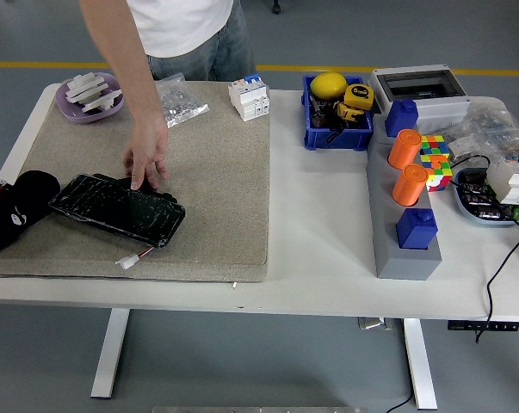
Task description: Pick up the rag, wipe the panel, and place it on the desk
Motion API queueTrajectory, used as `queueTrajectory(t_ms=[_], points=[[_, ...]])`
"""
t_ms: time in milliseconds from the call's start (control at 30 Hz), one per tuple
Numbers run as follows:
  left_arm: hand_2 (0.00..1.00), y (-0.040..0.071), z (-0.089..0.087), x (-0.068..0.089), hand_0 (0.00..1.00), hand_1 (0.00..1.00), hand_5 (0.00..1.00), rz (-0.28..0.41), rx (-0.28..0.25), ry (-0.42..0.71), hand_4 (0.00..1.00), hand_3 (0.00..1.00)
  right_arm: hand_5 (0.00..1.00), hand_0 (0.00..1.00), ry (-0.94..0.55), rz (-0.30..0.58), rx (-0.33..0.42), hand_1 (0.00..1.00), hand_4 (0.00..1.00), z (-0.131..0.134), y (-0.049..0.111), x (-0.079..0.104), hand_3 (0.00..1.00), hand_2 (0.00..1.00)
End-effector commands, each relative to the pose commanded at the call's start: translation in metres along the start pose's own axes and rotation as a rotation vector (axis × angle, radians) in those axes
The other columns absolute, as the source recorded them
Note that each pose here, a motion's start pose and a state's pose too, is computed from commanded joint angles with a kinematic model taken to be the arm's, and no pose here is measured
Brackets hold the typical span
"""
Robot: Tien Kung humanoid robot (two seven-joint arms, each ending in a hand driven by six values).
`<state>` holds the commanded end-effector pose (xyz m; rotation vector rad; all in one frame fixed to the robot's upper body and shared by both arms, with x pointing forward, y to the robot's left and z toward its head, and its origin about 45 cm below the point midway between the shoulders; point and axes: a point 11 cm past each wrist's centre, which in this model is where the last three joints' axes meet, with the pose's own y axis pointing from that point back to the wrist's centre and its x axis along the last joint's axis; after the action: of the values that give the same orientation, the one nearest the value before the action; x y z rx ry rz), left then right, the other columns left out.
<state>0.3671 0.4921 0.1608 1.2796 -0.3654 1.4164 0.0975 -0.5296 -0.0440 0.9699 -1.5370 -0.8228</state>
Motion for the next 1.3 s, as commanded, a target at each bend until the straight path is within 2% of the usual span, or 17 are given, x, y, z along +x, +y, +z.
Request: queueTrajectory(t_ms=[167,200,367,400,567,600,767,800,867,1067,1167,1200,1300], points=[[0.662,0.000,-0.001,0.000,0.367,0.430,0.102,0.014,-0.001,0.011,0.733,0.607,0.629,0.759,-0.004,0.000,-0.004,0.608,0.998,0.002,0.000,0.000,0.608,0.625],[0.604,0.000,-0.002,0.000,0.350,0.339,0.084,0.015,0.000,0.011,0.700,0.591,0.628,0.760,-0.006,0.001,-0.004,0.608,0.998,0.002,0.000,0.001,0.607,0.625],[0.604,0.000,-0.004,-0.002,0.350,0.339,0.084,0.015,0.008,-0.002,0.700,0.591,0.628,0.760,-0.014,0.003,0.000,0.608,0.998,0.001,0.000,0.001,0.607,0.625],[0.583,0.000,-0.004,-0.003,0.329,0.307,0.074,0.016,0.008,-0.005,0.632,0.580,0.628,0.760,-0.014,0.004,0.001,0.608,0.998,0.000,0.000,0.001,0.608,0.625],[0.583,-0.001,-0.007,-0.004,0.329,0.307,0.074,0.033,0.017,-0.014,0.632,0.580,0.628,0.760,-0.017,0.005,0.002,0.608,0.998,0.000,0.000,0.002,0.608,0.625],[0.577,-0.001,-0.008,-0.004,0.313,0.289,0.027,0.039,0.020,-0.018,0.527,0.566,0.629,0.762,-0.018,0.005,0.002,0.608,0.998,0.000,0.000,0.002,0.608,0.625],[0.577,0.000,-0.010,0.001,0.313,0.289,0.027,0.072,0.024,-0.029,0.527,0.566,0.629,0.762,-0.017,0.005,-0.001,0.608,0.998,0.001,0.000,0.002,0.608,0.625],[0.569,0.000,-0.009,0.004,0.269,0.222,0.002,0.081,0.022,-0.032,0.364,0.553,0.629,0.761,-0.018,0.005,-0.002,0.610,0.998,0.001,0.000,0.002,0.608,0.625],[0.569,0.001,-0.008,0.008,0.269,0.222,0.002,0.096,0.018,-0.033,0.364,0.553,0.629,0.761,-0.016,0.005,-0.003,0.610,0.998,0.002,0.000,0.002,0.608,0.625],[0.561,0.013,-0.001,0.027,0.259,0.191,0.002,0.156,0.006,-0.038,0.351,0.544,0.630,0.761,-0.015,0.006,-0.003,0.611,0.998,0.001,0.000,0.003,0.610,0.625],[0.561,0.024,0.005,0.035,0.259,0.191,0.002,0.188,-0.004,-0.043,0.351,0.544,0.630,0.761,-0.016,0.005,-0.006,0.611,0.998,0.003,0.000,0.003,0.610,0.625],[0.561,0.028,0.007,0.037,0.251,0.184,0.002,0.196,-0.009,-0.044,0.379,0.548,0.630,0.762,-0.017,0.005,-0.008,0.612,0.998,0.004,0.000,0.003,0.611,0.625],[0.561,0.041,0.018,0.034,0.251,0.184,0.002,0.203,-0.031,-0.048,0.379,0.548,0.630,0.762,-0.019,0.006,-0.013,0.612,0.998,0.006,-0.001,0.004,0.611,0.625]])
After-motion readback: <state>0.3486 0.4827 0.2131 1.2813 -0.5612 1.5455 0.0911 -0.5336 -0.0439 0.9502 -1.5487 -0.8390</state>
